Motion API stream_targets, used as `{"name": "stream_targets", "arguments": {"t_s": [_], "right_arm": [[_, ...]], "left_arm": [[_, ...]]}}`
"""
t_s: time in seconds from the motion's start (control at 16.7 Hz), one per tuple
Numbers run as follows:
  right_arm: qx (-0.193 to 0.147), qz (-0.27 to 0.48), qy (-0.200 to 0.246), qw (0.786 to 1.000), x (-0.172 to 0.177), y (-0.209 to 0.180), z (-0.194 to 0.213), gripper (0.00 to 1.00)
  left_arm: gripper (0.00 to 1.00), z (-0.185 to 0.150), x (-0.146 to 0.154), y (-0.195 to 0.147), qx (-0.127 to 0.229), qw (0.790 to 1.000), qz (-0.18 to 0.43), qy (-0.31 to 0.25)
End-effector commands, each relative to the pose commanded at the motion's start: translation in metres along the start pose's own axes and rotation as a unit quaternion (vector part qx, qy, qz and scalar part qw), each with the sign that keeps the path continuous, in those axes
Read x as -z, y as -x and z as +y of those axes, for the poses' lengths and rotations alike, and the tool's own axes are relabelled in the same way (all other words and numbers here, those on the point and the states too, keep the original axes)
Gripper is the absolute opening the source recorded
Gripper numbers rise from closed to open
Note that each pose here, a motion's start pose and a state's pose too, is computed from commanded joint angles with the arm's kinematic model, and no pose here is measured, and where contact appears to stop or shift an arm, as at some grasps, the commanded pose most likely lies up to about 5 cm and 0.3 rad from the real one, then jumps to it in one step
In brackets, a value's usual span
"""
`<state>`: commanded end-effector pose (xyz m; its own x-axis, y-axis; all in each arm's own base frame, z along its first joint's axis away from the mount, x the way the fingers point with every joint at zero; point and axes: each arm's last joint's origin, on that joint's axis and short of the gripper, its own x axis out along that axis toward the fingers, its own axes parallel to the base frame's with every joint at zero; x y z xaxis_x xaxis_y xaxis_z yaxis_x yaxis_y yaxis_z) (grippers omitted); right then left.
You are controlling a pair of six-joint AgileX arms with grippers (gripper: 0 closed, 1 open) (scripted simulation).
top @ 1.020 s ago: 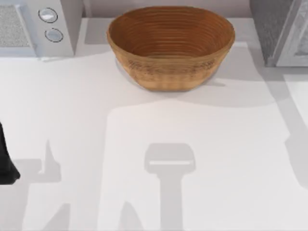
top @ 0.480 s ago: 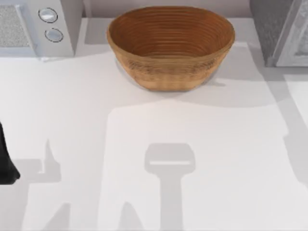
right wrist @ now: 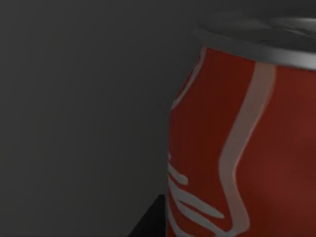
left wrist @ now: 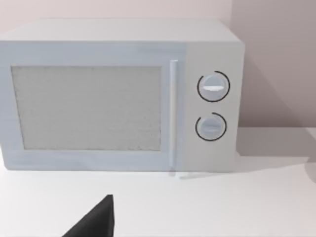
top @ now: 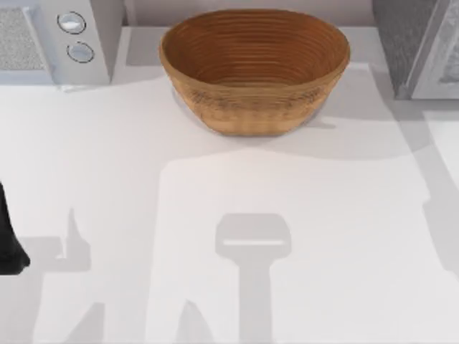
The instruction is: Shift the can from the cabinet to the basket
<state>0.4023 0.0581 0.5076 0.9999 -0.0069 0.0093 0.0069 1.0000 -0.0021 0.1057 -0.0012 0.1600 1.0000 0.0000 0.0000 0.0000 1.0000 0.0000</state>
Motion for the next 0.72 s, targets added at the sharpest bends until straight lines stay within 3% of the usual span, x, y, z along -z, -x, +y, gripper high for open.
{"name": "stream_targets", "arguments": {"t_s": [0.12,0.18,0.72], "right_arm": [[0.0,0.0,0.0,1.0,0.0,0.0,0.0,0.02],[0.0,0.0,0.0,1.0,0.0,0.0,0.0,0.0],[-0.001,0.0,-0.001,1.0,-0.0008,0.0013,0.0008,0.0]], "left_arm": [[1.0,0.0,0.0,0.0,0.0,1.0,0.0,0.0],[1.0,0.0,0.0,0.0,0.0,1.0,0.0,0.0],[1.0,0.0,0.0,0.0,0.0,1.0,0.0,0.0]]}}
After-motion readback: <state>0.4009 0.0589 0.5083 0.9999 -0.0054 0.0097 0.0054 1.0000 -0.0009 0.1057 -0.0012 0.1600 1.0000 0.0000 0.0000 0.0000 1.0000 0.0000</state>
